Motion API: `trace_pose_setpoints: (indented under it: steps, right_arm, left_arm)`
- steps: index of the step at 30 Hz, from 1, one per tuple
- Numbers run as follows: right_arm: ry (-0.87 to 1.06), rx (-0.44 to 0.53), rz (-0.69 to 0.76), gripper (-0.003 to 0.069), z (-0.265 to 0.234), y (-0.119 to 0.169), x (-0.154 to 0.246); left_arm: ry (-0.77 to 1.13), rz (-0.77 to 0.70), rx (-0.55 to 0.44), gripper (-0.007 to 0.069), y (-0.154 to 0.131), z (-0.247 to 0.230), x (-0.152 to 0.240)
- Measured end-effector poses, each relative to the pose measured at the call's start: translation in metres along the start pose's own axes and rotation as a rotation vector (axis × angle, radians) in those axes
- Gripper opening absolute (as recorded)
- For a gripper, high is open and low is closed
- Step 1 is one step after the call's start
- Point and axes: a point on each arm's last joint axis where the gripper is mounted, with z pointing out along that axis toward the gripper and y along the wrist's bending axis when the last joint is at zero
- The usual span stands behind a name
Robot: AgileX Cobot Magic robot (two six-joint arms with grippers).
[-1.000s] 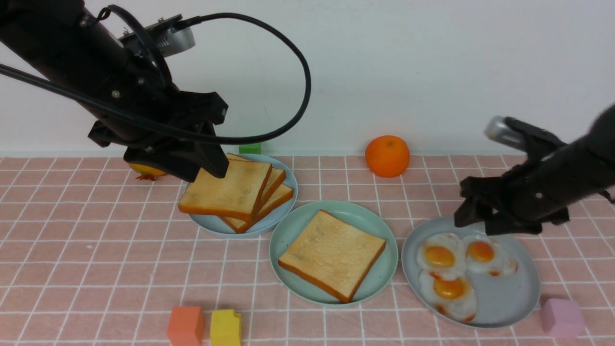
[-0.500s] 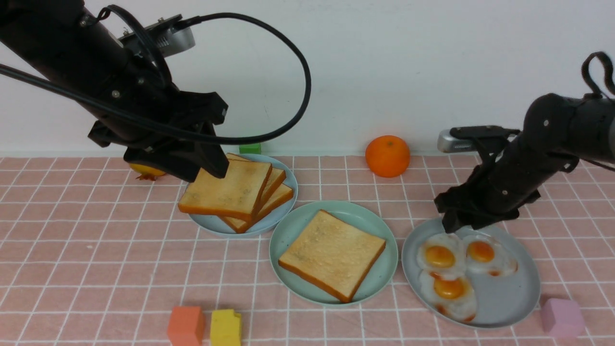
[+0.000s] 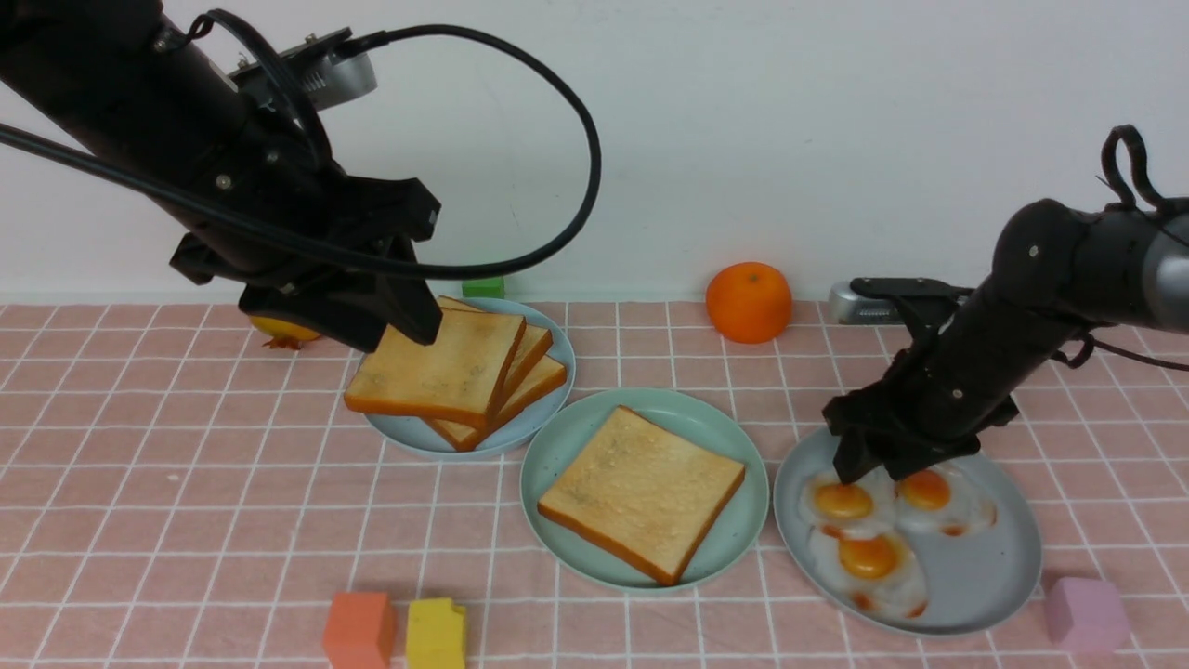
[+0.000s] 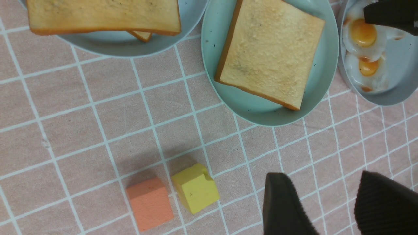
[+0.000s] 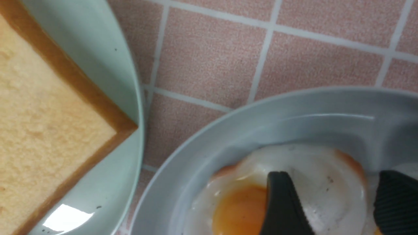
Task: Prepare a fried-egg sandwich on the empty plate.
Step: Use the right arm to grab a fried egg
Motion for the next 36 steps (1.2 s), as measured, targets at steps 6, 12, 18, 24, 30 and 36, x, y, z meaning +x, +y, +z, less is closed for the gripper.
trace_pose_setpoints:
  steps: [6,12,18,24,30,36]
  right_arm:
    - [0.005,0.002,0.007,0.0304,0.000,-0.003,0.000]
    - [-0.002,-0.014,0.114,0.0216,-0.002,-0.011,0.000]
    - [-0.015,-0.052,0.215,0.0141,-0.007,-0.024,0.001]
    - [0.001,-0.063,0.248,0.0061,-0.016,-0.038,0.007]
    - [-0.007,-0.087,0.268,0.0061,-0.023,-0.046,0.009]
    - [-0.036,-0.113,0.255,0.0061,-0.033,-0.041,0.007]
  left_arm:
    - [0.000,0.000,-0.001,0.0359,0.000,0.000,0.000]
    - [0.000,0.002,-0.005,0.0359,0.000,0.000,0.000]
    - [-0.004,0.003,-0.007,0.0359,0.001,0.000,0.000]
    - [-0.003,0.004,-0.010,0.0359,0.001,0.000,0.000]
    - [-0.006,0.005,-0.013,0.0359,0.001,0.000,-0.001]
    - [-0.006,0.005,-0.013,0.0359,0.001,0.000,-0.001]
